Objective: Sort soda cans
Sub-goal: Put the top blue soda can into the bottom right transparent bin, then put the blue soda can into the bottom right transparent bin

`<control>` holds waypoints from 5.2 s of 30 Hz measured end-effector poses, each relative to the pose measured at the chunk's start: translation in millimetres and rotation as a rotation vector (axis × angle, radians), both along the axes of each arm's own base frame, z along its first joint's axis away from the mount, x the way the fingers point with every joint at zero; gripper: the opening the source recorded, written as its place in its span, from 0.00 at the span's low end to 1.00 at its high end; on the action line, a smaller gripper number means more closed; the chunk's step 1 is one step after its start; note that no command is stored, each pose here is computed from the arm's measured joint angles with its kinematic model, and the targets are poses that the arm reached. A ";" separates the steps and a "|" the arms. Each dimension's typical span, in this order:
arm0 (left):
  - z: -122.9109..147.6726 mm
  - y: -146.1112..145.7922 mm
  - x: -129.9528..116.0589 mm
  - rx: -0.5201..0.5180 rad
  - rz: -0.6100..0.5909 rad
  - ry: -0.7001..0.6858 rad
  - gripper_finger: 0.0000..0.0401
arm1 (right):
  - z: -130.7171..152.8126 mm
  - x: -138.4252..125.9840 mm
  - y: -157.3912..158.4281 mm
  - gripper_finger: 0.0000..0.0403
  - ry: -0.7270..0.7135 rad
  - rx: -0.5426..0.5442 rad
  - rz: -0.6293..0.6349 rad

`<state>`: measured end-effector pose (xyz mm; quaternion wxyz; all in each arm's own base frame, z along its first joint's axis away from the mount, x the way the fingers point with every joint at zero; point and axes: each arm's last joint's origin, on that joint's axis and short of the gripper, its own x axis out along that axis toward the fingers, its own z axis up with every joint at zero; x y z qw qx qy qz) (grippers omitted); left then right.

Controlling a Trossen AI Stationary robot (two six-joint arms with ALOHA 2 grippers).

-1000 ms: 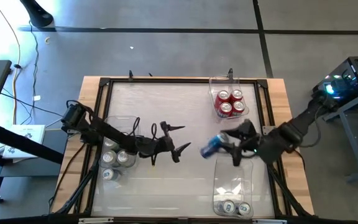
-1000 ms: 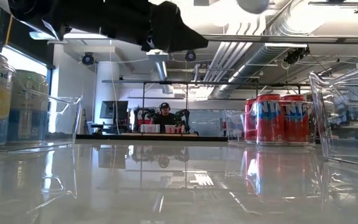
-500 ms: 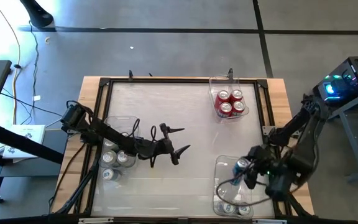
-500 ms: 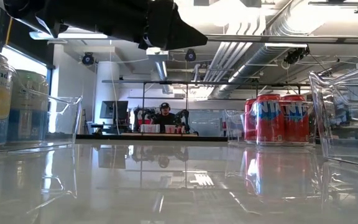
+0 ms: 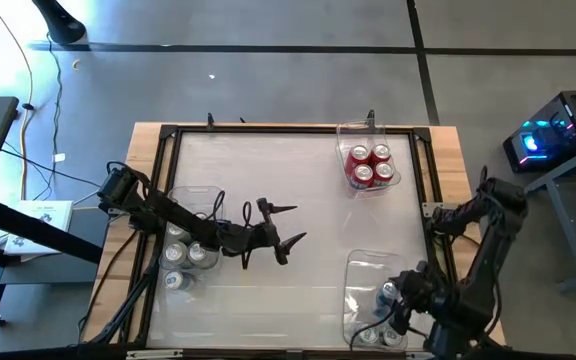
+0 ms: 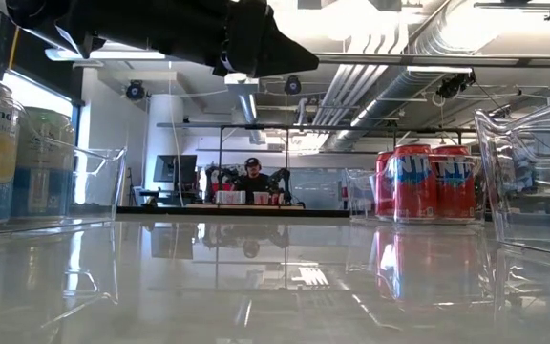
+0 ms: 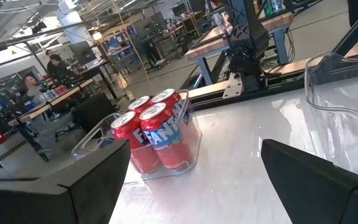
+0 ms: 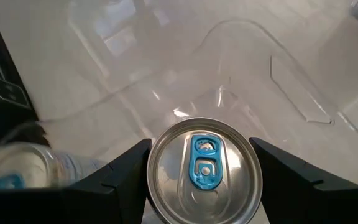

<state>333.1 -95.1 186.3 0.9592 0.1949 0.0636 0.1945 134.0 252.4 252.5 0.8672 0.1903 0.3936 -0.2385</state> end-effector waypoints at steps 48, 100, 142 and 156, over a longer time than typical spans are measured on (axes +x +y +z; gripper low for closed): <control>1.6 -0.6 0.8 -0.040 0.012 -0.021 0.89 | -10.9 -16.9 15.0 0.82 0.100 0.004 0.091; 115.0 -137.8 -200.7 -0.979 0.668 1.034 0.82 | 41.5 106.8 -20.7 0.81 -0.329 -0.625 0.332; 85.4 -131.6 -214.0 -0.512 0.334 1.080 0.82 | 41.9 103.3 -16.8 0.81 -0.349 -0.603 0.325; 58.1 -133.6 -213.4 -0.595 0.345 1.135 0.82 | 41.3 103.4 -16.0 0.81 -0.345 -0.572 0.344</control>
